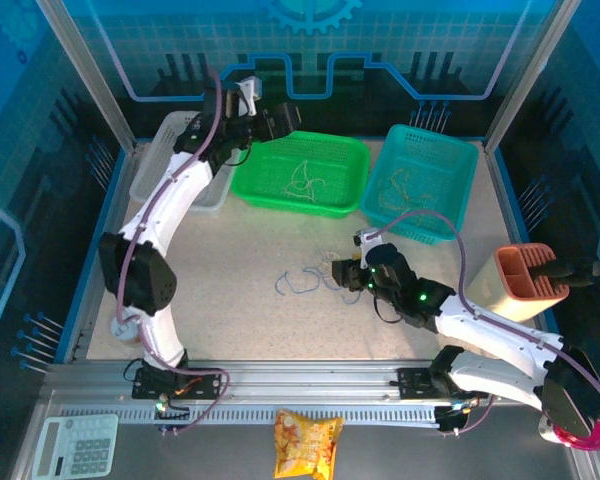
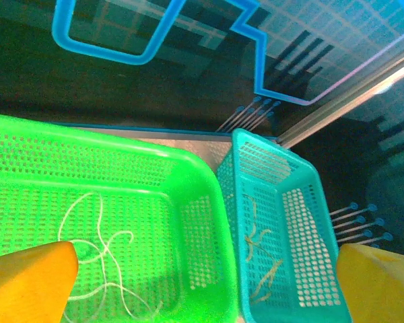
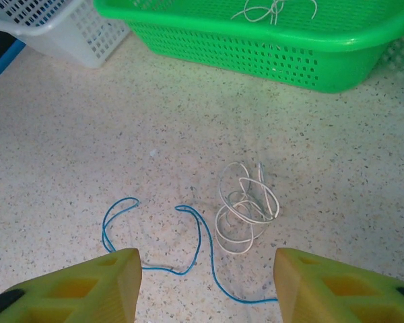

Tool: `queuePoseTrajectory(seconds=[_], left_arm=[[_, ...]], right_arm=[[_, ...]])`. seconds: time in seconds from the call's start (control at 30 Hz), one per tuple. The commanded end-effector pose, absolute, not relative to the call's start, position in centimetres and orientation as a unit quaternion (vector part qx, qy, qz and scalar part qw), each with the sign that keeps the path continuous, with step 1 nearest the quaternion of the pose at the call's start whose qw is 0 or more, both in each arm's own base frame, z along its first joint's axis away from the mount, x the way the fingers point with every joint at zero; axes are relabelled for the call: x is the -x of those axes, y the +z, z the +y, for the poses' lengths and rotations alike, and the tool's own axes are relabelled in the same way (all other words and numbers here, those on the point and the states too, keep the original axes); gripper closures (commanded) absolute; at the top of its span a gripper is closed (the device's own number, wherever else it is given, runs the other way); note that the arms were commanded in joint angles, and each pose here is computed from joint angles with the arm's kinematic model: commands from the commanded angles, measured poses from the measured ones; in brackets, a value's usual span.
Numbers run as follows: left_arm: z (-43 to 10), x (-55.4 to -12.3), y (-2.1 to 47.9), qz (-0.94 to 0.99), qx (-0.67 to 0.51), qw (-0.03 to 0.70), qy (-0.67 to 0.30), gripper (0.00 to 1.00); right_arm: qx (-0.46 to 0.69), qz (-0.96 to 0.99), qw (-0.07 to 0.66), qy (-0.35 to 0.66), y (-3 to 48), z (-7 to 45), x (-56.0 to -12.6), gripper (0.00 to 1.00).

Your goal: Untangle the cables

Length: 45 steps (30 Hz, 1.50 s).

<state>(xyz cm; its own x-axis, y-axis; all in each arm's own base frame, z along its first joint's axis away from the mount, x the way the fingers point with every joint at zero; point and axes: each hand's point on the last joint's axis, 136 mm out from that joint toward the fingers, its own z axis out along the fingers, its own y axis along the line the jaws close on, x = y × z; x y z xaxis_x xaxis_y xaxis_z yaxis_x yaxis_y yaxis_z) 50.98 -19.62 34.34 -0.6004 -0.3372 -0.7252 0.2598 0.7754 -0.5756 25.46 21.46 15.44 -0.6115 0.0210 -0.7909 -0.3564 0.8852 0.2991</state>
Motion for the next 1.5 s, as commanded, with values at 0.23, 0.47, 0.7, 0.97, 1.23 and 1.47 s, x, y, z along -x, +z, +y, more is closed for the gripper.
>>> queuePoseTrajectory(seconds=[0.23,0.47,0.7,0.97,1.23,1.47], left_arm=[[-17.2,-41.4,30.0,0.841,0.079,0.395,-0.361,0.01],[-13.8,-36.5,24.3,0.853,0.161,0.369,-0.331,0.01],[-9.4,-35.3,24.2,0.833,0.243,0.378,-0.325,0.01],[-7.6,-34.8,24.5,0.813,0.276,0.380,-0.344,0.01],[-7.5,-34.6,25.4,0.803,0.277,0.386,-0.360,0.01],[-7.7,-34.7,26.1,0.796,0.275,0.389,-0.373,0.01]], right_arm=[[0.127,0.864,0.410,0.265,15.5,24.3,-25.4,0.45],[0.201,0.863,0.362,0.290,14.5,29.4,-24.8,0.45],[0.239,0.873,0.314,0.285,12.0,33.7,-25.3,0.46],[0.263,0.892,0.263,0.257,8.5,36.5,-26.0,0.49],[0.249,0.915,0.244,0.205,5.3,35.7,-26.8,0.54],[0.247,0.921,0.233,0.188,3.3,35.4,-26.9,0.63]])
